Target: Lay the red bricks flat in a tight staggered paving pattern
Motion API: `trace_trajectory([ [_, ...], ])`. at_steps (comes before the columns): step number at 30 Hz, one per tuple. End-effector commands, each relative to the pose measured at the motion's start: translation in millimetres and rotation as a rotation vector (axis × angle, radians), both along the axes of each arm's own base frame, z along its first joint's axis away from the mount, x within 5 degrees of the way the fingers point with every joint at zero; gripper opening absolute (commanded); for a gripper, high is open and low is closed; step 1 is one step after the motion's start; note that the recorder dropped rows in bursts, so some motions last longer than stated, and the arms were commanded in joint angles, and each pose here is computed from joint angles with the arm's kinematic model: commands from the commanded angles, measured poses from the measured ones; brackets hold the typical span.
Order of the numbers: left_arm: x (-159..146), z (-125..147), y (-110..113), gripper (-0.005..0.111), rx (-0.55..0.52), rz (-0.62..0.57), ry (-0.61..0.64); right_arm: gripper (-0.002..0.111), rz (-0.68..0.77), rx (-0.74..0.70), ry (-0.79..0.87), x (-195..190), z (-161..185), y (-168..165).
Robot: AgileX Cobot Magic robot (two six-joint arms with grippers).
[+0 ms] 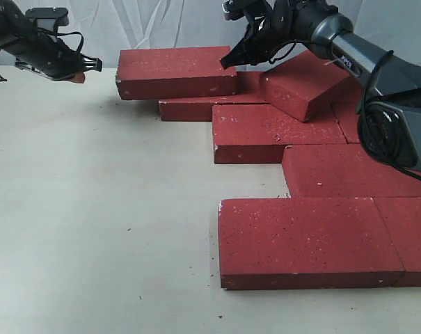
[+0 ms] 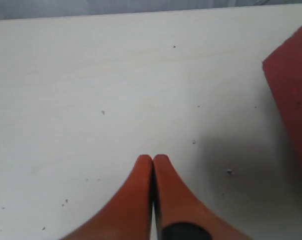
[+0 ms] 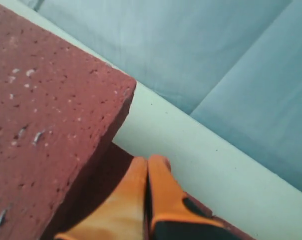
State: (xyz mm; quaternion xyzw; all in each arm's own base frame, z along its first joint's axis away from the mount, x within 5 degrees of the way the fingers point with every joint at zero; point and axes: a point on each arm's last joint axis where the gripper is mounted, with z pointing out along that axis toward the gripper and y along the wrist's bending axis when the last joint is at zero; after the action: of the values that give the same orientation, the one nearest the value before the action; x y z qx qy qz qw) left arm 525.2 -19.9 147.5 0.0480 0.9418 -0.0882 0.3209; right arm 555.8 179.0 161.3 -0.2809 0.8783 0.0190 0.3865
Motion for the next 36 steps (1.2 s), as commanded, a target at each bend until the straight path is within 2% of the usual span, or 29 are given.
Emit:
trace_trajectory([
  [1, 2.4, 6.3, -15.8, 0.000, -0.010, -0.022, -0.031, -0.001, -0.013, 0.005, -0.051, 6.9, -6.7, -3.8],
  [8, 0.7, 1.8, -46.0, 0.000, -0.013, -0.073, -0.032, -0.001, -0.030, 0.042, -0.062, 11.5, -19.2, -6.8],
  [12, 2.4, -10.5, -52.7, 0.000, -0.023, -0.070, -0.030, -0.001, -0.014, 0.065, -0.044, 9.6, -20.2, -2.5],
  [14, 3.4, -8.1, -52.9, 0.000, -0.024, -0.071, -0.036, -0.001, -0.013, 0.068, -0.030, 8.6, -21.0, -1.7],
  [21, 4.0, 6.7, -72.9, 0.000, -0.096, -0.151, -0.055, -0.001, -0.008, 0.152, 0.000, 1.9, 7.9, 2.3],
  [25, 3.5, 6.7, -75.8, 0.000, -0.093, -0.160, -0.056, -0.001, 0.033, 0.144, 0.002, 0.2, 9.8, 4.2],
  [28, 3.5, 5.2, -71.9, 0.000, -0.031, -0.182, -0.058, -0.001, 0.021, 0.049, -0.050, 5.1, 10.2, -6.7],
  [30, 3.8, 5.1, -70.5, 0.000, -0.022, -0.183, -0.060, -0.001, -0.011, 0.100, -0.039, 7.3, 9.8, -12.4],
  [36, 4.9, 5.2, -64.9, 0.000, -0.021, -0.171, -0.063, -0.001, -0.007, 0.030, -0.084, 13.0, -4.7, -16.5],
])
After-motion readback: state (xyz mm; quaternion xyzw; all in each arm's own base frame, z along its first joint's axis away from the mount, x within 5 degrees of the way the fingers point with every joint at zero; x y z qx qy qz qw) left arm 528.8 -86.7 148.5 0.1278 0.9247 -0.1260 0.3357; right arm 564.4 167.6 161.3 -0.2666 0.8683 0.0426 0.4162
